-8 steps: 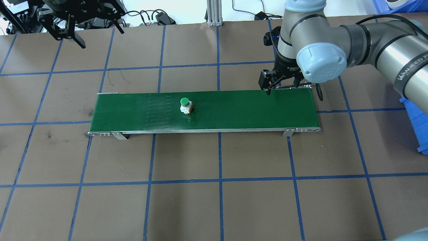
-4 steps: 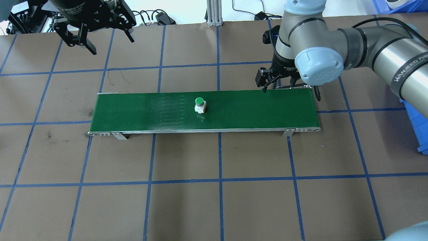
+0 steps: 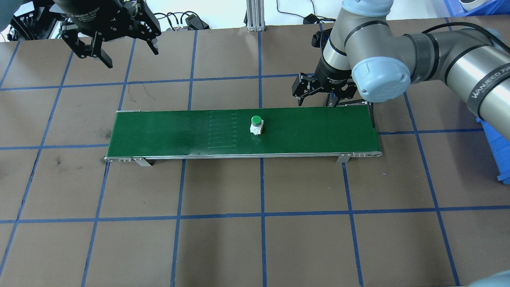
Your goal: Move button from left to right
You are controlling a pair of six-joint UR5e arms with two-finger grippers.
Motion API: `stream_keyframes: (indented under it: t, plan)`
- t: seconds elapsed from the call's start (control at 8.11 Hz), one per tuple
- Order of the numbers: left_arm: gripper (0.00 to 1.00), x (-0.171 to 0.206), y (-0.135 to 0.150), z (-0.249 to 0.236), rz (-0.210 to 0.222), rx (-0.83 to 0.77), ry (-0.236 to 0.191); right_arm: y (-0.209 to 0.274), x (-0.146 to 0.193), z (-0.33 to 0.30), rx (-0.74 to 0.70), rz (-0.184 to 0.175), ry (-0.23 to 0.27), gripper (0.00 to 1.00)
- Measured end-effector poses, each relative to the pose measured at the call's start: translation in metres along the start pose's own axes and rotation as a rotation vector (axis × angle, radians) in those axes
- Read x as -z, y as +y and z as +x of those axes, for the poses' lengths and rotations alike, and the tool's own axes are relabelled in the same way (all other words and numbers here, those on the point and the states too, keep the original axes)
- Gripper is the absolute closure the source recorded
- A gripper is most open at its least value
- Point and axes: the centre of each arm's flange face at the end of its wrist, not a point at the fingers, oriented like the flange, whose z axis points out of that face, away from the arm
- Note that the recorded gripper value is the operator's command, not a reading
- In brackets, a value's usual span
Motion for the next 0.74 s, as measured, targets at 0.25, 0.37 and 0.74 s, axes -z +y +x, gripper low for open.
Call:
stream_keyframes:
  t: [0.25, 0.37, 0.74]
  plan:
    - [0.0, -0.001, 0.001, -0.003, 0.003, -0.036, -0.03, 0.002, 0.001, -0.009, -0.084, -0.008, -0.074, 0.0]
    - [0.0, -0.002, 0.0, -0.004, 0.003, -0.045, -0.036, 0.003, 0.0, -0.012, -0.103, -0.011, -0.085, 0.0]
    - [0.0, -0.004, 0.0, -0.004, -0.001, -0.052, -0.04, 0.0, -0.013, -0.016, -0.123, -0.021, -0.095, 0.0]
